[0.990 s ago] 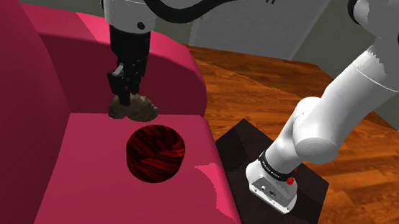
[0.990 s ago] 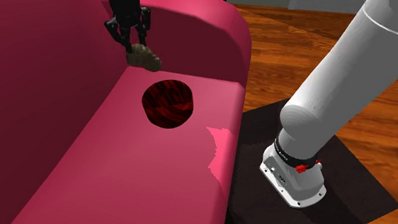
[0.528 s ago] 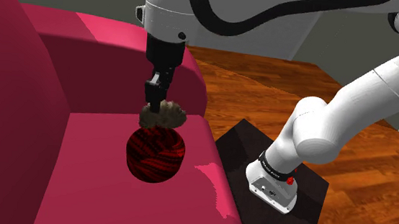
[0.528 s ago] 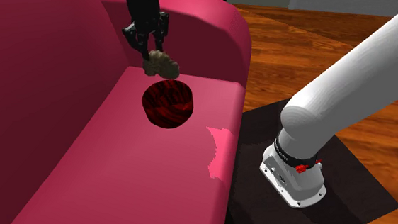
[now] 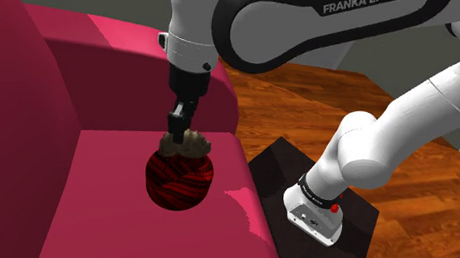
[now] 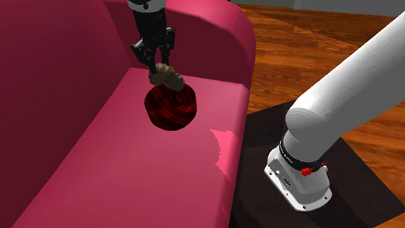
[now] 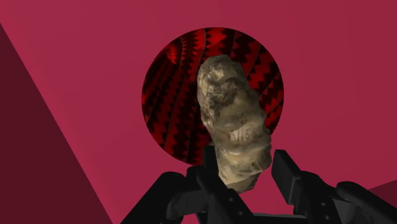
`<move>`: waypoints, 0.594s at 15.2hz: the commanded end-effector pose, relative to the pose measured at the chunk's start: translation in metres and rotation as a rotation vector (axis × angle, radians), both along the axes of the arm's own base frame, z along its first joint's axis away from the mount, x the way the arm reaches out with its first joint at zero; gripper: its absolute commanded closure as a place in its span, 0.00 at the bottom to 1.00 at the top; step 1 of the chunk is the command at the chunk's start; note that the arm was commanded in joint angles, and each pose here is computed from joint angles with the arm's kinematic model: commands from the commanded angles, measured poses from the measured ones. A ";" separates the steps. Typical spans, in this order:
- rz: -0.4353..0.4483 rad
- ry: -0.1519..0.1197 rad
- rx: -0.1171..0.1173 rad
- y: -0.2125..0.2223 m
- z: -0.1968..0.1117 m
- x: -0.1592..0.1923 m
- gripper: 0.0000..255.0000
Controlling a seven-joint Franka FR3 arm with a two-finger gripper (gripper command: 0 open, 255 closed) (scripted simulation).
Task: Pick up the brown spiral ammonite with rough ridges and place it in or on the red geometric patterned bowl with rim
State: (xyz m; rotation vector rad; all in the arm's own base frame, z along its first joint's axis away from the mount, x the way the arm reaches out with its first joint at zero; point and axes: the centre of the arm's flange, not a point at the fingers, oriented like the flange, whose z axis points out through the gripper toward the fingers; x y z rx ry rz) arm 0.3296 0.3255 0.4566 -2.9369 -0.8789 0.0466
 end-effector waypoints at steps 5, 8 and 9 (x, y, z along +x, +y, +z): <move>0.000 -0.001 0.001 0.000 -0.031 -0.001 1.00; 0.000 -0.001 0.001 0.000 -0.047 -0.001 1.00; 0.000 -0.001 0.001 0.000 -0.052 -0.001 1.00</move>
